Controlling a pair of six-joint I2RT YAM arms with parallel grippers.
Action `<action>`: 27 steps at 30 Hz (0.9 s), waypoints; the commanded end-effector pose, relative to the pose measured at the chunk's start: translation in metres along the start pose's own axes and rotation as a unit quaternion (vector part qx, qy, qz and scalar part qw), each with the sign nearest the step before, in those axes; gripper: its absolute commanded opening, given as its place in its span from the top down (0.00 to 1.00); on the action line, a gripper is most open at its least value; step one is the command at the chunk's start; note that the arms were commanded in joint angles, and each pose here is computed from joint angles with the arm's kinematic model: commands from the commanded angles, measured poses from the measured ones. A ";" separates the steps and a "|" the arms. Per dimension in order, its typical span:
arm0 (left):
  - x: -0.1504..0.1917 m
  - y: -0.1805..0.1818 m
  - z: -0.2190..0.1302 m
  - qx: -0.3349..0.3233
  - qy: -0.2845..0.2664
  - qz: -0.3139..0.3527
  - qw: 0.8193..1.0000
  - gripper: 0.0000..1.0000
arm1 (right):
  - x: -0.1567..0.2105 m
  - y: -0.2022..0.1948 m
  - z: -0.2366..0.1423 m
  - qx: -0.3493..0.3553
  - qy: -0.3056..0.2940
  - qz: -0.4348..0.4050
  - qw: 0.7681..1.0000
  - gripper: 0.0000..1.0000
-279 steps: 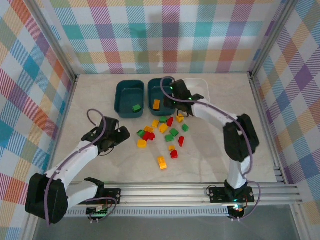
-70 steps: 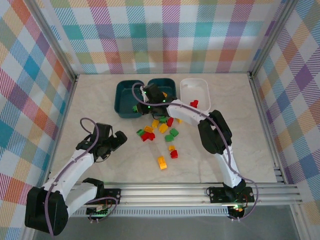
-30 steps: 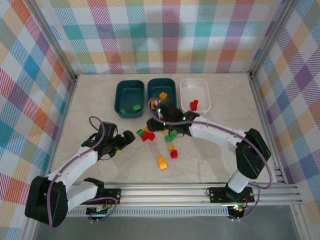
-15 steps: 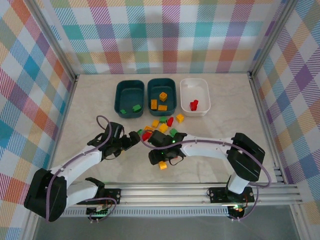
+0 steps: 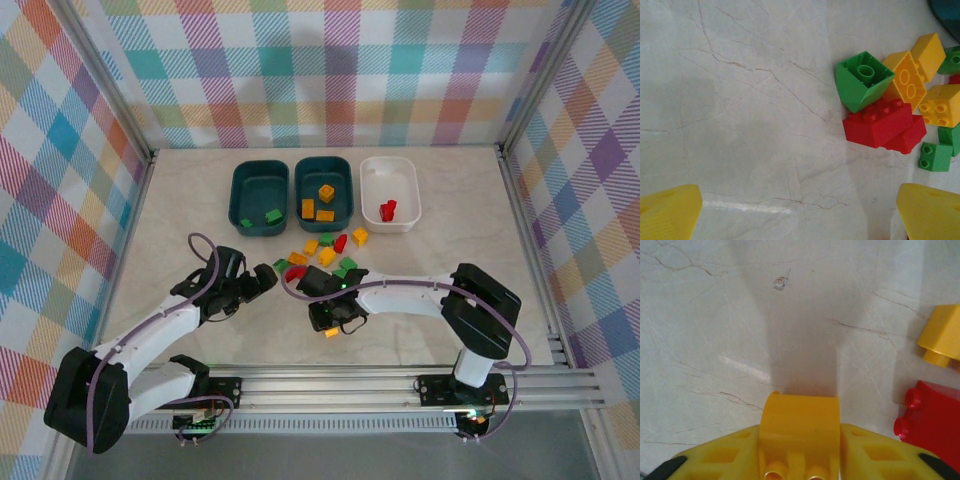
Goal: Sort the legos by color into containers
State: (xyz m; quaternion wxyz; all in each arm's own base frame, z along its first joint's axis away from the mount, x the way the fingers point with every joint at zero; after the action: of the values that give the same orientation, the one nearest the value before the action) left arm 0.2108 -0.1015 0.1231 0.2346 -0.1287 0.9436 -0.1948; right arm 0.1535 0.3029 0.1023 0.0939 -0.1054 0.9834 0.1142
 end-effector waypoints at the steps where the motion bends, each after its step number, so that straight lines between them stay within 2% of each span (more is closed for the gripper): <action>1: 0.005 0.006 0.002 -0.019 0.009 0.006 1.000 0.00 | -0.002 -0.001 -0.006 0.009 -0.015 -0.012 1.000 0.67; 5: 0.002 0.005 -0.001 -0.024 0.002 0.012 1.000 0.00 | -0.026 0.003 -0.031 0.028 -0.071 -0.044 0.996 0.68; 10: -0.004 0.000 -0.003 -0.022 -0.002 0.017 1.000 0.00 | -0.098 0.004 -0.062 0.025 -0.151 -0.051 0.987 0.69; 17: -0.005 -0.004 -0.004 -0.020 0.017 0.020 0.999 0.00 | -0.208 -0.033 -0.061 0.016 -0.233 0.003 0.972 0.70; 19: -0.003 -0.004 -0.003 -0.018 0.020 0.017 0.999 0.00 | -0.232 -0.040 -0.058 0.009 -0.243 0.018 0.970 0.70; 22: -0.002 -0.005 -0.001 -0.012 0.030 0.013 0.999 0.00 | -0.266 -0.051 -0.043 -0.011 -0.220 0.043 0.974 0.69; 27: -0.002 -0.007 0.003 -0.013 0.043 0.014 0.999 0.00 | -0.296 -0.062 -0.017 0.003 -0.195 0.048 0.980 0.65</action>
State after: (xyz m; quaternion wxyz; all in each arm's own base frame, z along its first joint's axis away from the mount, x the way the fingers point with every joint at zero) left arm 0.2130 -0.1036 0.1182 0.2022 -0.1194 0.9556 -0.1778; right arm 0.4462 0.2917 0.1703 0.3045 -0.0148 0.9437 0.1287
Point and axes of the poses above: each hand's point on the last joint's axis, 136 mm out from that joint toward the fingers, its own z axis out along the fingers, its own y axis along the line the jaws close on, x = y × z, the point moved 7 cm from there along -z, back along the fingers, and after that the axes turned 11 degrees about z, right-handed, at the moved point
